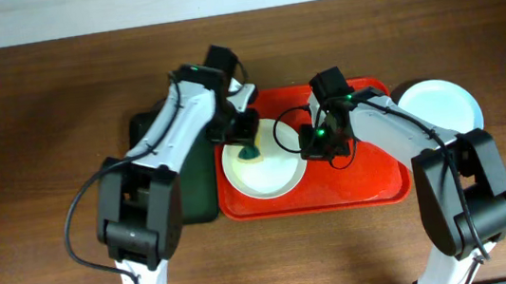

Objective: Clean dirty plates on tray and stack at the side
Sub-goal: 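Scrub the white plate with the sponge while right gripper holds its rim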

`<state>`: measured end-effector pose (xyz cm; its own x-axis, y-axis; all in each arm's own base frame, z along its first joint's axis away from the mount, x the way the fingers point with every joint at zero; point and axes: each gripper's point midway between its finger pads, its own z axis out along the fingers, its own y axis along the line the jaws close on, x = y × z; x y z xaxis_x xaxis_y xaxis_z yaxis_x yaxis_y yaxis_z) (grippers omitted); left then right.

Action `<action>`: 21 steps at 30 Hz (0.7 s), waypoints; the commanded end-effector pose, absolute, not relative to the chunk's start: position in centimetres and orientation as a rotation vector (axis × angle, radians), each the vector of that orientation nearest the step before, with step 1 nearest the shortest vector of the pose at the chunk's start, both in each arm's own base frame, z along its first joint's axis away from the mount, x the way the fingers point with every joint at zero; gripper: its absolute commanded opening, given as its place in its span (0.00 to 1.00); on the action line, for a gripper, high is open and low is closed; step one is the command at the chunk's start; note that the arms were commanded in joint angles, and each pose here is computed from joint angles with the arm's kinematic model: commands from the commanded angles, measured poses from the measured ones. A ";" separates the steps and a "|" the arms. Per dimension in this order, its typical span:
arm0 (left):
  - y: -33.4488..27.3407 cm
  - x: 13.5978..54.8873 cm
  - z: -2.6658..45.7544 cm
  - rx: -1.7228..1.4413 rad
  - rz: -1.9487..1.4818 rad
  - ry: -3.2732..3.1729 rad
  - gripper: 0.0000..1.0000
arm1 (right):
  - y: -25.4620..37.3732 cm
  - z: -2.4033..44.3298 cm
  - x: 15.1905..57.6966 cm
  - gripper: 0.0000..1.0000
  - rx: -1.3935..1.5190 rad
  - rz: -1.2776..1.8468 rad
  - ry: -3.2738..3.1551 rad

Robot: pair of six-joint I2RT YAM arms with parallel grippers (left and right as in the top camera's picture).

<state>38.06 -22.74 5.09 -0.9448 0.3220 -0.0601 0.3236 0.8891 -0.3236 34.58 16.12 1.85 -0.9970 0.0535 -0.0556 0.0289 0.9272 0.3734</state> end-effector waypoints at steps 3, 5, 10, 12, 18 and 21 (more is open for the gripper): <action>-21.2 37.7 2.2 0.428 -0.205 3.083 0.00 | 16.8 2.2 34.6 0.04 0.039 0.607 3.013; -21.2 37.7 1.3 0.427 -0.196 3.094 0.00 | 16.8 2.2 34.6 0.04 0.039 0.607 3.013; -22.2 36.6 -0.6 0.406 -0.279 3.161 0.00 | 16.8 2.2 34.6 0.04 0.039 0.606 3.012; -24.1 35.4 -0.9 0.426 -0.475 3.196 0.00 | 16.8 2.2 34.6 0.04 0.039 0.607 3.012; -27.2 34.2 -0.2 0.495 -0.770 3.171 0.00 | 16.8 2.2 34.6 0.04 0.039 0.607 3.012; -29.1 34.3 2.3 0.513 -1.033 3.110 0.00 | 16.8 2.2 34.7 0.04 0.038 0.608 3.008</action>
